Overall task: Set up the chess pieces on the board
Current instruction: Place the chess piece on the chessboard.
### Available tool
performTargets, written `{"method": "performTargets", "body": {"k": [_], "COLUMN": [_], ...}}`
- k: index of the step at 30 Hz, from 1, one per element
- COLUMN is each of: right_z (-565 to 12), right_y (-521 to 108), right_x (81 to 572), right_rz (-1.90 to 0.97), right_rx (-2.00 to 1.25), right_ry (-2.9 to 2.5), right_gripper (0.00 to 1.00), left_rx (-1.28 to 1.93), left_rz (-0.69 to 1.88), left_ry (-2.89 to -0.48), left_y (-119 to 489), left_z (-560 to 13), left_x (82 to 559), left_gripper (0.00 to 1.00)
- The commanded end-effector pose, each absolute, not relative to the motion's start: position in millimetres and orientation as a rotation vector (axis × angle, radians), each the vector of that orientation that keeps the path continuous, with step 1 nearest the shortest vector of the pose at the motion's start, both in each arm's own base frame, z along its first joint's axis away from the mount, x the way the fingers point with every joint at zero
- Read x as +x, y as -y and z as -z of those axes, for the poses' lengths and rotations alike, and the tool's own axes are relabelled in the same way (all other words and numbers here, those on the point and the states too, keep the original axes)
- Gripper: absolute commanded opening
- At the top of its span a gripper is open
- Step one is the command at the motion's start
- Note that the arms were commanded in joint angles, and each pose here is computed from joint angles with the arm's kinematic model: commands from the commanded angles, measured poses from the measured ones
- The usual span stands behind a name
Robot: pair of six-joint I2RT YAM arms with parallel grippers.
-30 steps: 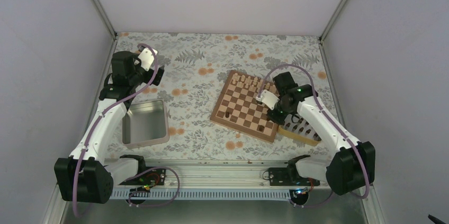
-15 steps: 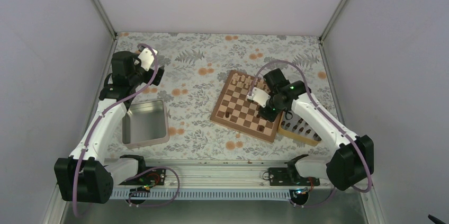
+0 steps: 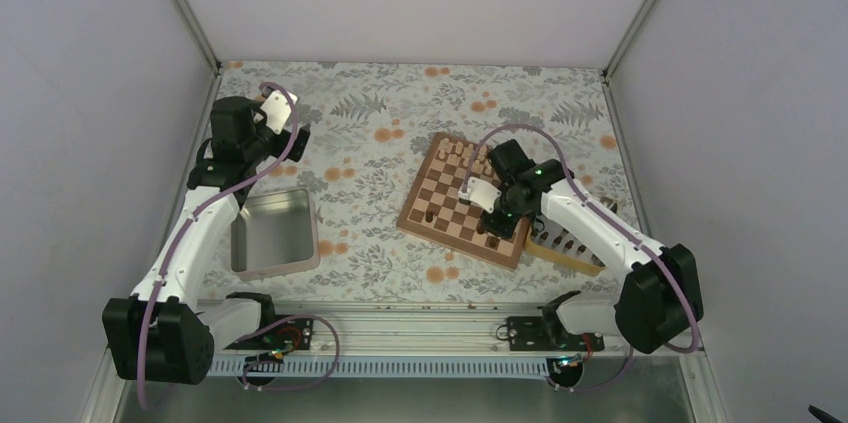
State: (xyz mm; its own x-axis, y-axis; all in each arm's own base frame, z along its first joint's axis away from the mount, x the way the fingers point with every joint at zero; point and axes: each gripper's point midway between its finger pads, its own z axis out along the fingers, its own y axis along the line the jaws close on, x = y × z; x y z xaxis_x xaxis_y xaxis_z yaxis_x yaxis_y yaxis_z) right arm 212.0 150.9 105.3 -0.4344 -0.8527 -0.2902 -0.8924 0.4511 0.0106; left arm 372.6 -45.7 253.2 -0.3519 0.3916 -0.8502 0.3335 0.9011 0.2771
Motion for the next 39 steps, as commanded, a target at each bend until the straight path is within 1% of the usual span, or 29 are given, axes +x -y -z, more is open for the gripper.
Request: {"method": "performTargets", "body": {"k": [1,8,19,39], "right_z": [-97,-90,-82,-75], "right_y": [-159,-163,-158,-156], "right_x": [209,206,208,203], "right_rz": [-0.284,-0.290,-0.219,-0.216], "right_rx": [-1.544,-1.575,-1.581,-1.611], "right_ry": [-2.437,-2.442,-2.475,-2.500], "right_gripper": [0.04,0.04,0.04,0.05], "left_rx": [0.522,0.525,0.525,0.528], "left_rz": [-0.067,-0.063,-0.062,-0.061], "left_ry": [-1.954,-1.957,-1.959,-1.961], "left_y": [44,45,45,45], "left_z": [-255,-254,-253,-252], "left_x": [372,372,372,372], "left_gripper": [1.00,1.00,1.00,1.00]}}
